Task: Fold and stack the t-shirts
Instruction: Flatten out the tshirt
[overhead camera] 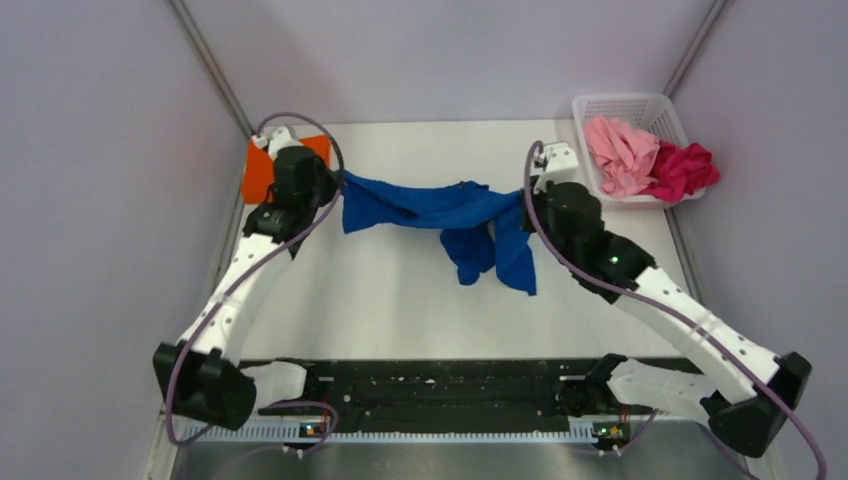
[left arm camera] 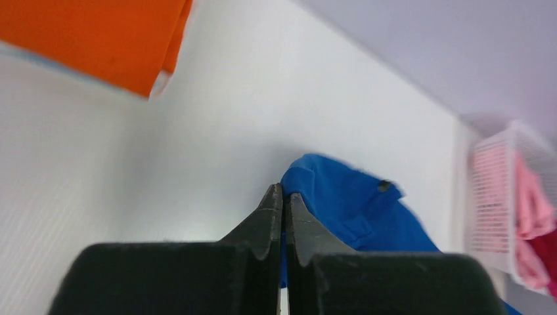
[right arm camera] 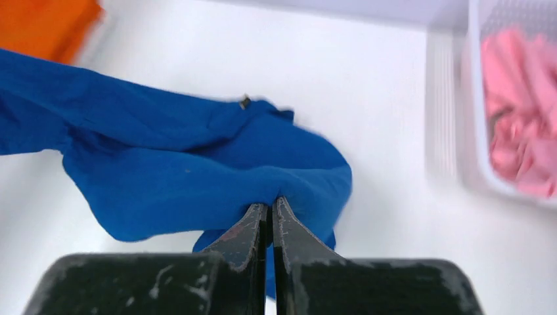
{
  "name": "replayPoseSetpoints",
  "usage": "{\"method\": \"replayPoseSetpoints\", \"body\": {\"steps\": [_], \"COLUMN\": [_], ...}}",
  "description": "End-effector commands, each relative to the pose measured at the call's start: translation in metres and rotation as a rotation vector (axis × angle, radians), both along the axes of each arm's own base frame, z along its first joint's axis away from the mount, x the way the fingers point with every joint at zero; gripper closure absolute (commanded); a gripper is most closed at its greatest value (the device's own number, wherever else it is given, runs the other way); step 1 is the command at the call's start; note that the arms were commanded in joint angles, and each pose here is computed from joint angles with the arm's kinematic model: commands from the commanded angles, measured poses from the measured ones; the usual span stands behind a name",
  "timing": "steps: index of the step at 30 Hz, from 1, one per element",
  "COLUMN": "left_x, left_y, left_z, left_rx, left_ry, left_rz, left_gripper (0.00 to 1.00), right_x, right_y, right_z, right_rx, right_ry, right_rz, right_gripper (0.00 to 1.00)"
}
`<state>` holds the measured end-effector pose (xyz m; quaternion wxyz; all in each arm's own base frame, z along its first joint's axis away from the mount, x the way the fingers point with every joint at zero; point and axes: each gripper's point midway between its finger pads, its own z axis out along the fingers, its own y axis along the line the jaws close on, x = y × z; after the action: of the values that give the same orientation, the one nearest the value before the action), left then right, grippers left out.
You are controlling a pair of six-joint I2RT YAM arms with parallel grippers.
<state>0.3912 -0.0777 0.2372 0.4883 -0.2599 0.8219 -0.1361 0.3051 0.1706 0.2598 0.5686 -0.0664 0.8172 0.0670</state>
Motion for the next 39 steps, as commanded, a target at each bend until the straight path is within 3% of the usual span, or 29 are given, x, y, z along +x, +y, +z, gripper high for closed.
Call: {"method": "replayPoseSetpoints", "body": {"steps": [1,10,16,20,24,27,30,34,39], "left_x": [-0.021,-0.13,-0.193,-0.217,-0.226,-0.216,-0.182,-0.097,0.033], "left_y": [0.011,0.047,0.046,0.049,0.055,0.056,0.05,0.055,0.074], "left_z": [0.15,0.314,0.385,0.411,0.431,0.435,0.423,0.369,0.24], "left_rx": [-0.026,0.014,0.04,0.045,0.058,0.062,0.073,0.133,0.285], "left_ry": [-0.438,-0.865,-1.044,-1.112,-1.15,-1.136,-1.078,-0.894,-0.539], "left_rz": [-0.007,0.036,-0.048,-0.058,-0.033,-0.012,-0.011,0.097,0.308], "left_gripper": [1.0,1.0,1.0,1.0,1.0,1.0,1.0,1.0,1.0], "right_x": [-0.019,-0.11,-0.171,-0.182,-0.169,-0.145,-0.105,-0.039,0.036], "right_y": [0.002,0.013,0.019,0.016,0.008,0.003,-0.001,-0.008,-0.022], "right_z": [0.118,0.268,0.318,0.333,0.335,0.326,0.302,0.243,0.139], "right_rx": [-0.021,0.113,0.188,0.205,0.194,0.165,0.108,-0.024,-0.082], "right_ry": [-0.292,-0.561,-0.615,-0.632,-0.638,-0.606,-0.538,-0.397,-0.191], "right_rz": [0.206,0.598,0.844,0.872,0.788,0.677,0.516,0.258,0.079], "right_gripper": [1.0,1.0,1.0,1.0,1.0,1.0,1.0,1.0,1.0]}}
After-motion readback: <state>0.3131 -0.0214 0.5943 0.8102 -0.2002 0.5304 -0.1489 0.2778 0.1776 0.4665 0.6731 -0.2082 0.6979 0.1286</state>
